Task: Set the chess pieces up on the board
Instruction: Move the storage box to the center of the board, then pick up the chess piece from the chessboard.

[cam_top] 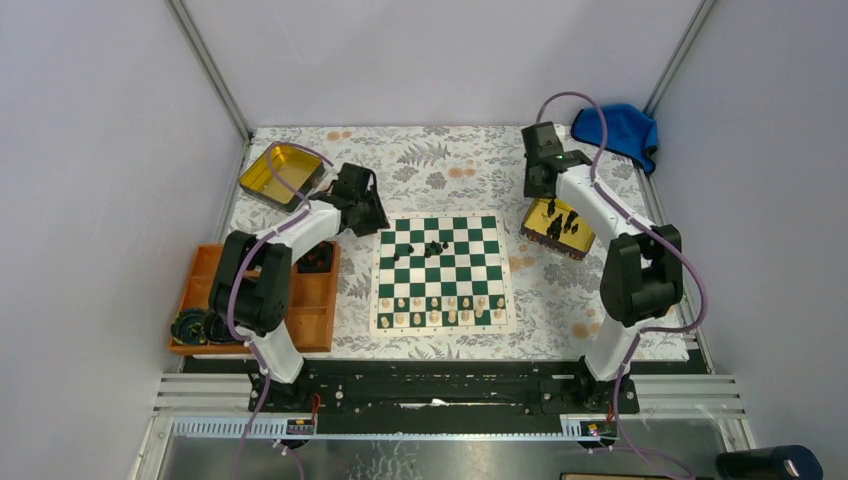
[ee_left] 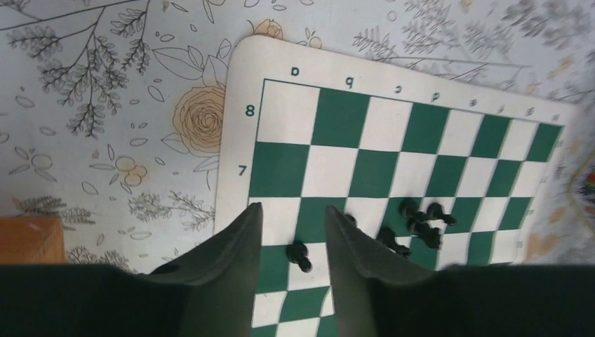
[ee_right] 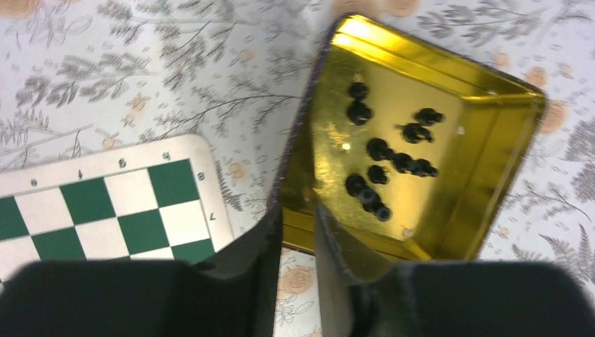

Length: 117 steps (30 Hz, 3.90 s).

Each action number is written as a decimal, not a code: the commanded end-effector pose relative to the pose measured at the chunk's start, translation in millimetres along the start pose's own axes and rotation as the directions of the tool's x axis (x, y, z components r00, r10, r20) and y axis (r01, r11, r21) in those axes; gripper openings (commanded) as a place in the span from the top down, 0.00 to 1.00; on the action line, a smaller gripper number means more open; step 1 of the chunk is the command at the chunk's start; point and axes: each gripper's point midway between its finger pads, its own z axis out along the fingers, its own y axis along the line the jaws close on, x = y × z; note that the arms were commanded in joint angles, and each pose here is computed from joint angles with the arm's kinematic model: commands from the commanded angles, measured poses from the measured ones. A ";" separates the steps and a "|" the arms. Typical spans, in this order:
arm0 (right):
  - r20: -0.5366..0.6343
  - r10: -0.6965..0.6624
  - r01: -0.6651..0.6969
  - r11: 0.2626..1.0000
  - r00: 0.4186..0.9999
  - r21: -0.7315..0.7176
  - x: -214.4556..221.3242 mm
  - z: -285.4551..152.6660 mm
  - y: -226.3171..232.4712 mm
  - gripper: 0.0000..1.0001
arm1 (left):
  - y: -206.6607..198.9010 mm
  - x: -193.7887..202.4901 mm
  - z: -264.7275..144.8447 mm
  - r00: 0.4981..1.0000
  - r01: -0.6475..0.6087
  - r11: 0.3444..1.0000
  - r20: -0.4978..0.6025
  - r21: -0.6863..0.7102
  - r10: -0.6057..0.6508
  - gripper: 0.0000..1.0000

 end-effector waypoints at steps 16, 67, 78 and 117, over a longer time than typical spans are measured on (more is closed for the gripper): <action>-0.060 -0.161 0.143 0.963 0.985 -0.228 36.7 39.8 95.9 0.92 | -11.7 -17.4 41.2 1.000 -0.007 1.000 0.002 0.016 0.007 0.78; -0.009 -0.411 0.359 0.808 0.912 -0.468 105.6 -24.5 213.6 0.60 | -20.0 -31.7 38.8 1.000 -0.010 1.000 0.020 0.017 0.010 0.56; -0.018 -0.428 0.368 0.797 0.904 -0.479 115.2 -26.0 220.5 0.60 | -17.1 -27.3 24.1 0.999 -0.011 1.000 0.033 0.026 0.010 0.53; -0.040 -0.448 0.377 0.793 0.893 -0.479 125.7 1.5 235.7 0.65 | -11.9 -21.2 23.7 0.999 -0.022 1.000 0.026 0.018 0.022 0.54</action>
